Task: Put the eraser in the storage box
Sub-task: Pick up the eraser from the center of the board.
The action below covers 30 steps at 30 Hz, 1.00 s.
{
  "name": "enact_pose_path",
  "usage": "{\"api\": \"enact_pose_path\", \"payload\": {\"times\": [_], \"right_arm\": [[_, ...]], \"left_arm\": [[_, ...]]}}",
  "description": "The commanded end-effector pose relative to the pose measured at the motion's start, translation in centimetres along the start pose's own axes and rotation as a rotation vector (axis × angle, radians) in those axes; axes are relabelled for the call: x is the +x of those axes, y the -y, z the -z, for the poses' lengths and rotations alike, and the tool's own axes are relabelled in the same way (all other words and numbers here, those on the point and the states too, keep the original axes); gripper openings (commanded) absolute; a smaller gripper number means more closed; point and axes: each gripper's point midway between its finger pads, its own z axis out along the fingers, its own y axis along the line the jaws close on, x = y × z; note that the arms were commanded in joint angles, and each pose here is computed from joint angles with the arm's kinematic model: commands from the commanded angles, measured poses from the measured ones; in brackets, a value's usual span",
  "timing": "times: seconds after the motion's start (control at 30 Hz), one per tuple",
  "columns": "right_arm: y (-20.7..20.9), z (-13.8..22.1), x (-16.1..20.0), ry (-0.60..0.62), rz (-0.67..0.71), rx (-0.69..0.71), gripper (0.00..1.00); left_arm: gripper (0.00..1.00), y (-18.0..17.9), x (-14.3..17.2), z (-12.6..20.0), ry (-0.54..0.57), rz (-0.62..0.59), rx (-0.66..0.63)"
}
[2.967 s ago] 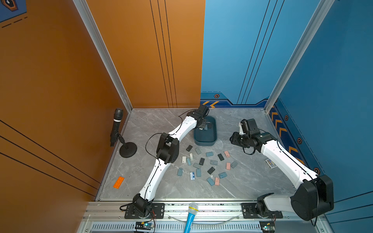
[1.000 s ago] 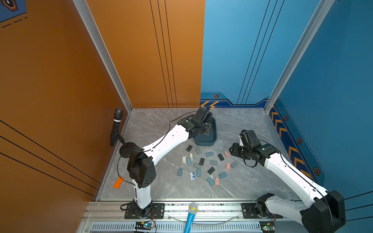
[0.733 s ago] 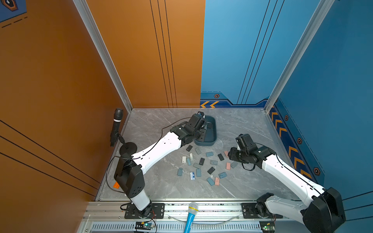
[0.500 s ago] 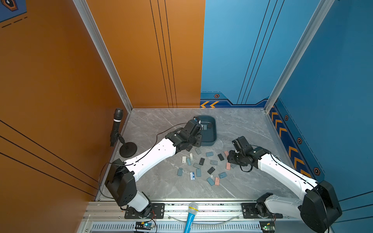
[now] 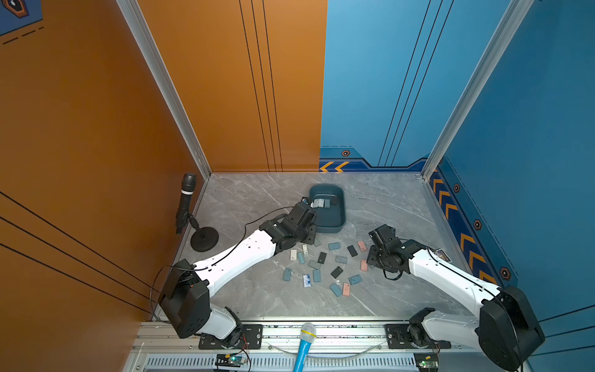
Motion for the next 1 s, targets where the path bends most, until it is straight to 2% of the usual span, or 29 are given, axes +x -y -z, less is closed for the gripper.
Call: {"api": "enact_pose_path", "payload": {"times": [0.0, 0.2, 0.33, 0.97], "right_arm": [[0.4, -0.6, -0.8, 0.064, -0.093, 0.019, 0.56], [-0.4, -1.6, -1.2, 0.078, -0.146, -0.005, 0.6], [0.0, -2.3, -1.1, 0.07, -0.169, 0.026, 0.61], [0.9, -4.4, -0.3, 0.038, -0.205, 0.094, 0.58]], "left_arm": [[0.39, 0.1, -0.4, 0.9, 0.032, 0.015, 0.008], [0.39, -0.4, 0.1, 0.8, 0.023, 0.023, -0.001], [0.39, -0.6, 0.5, 0.7, 0.017, 0.033, -0.004], [0.39, -1.5, 1.1, 0.0, -0.004, 0.059, -0.017]]}}
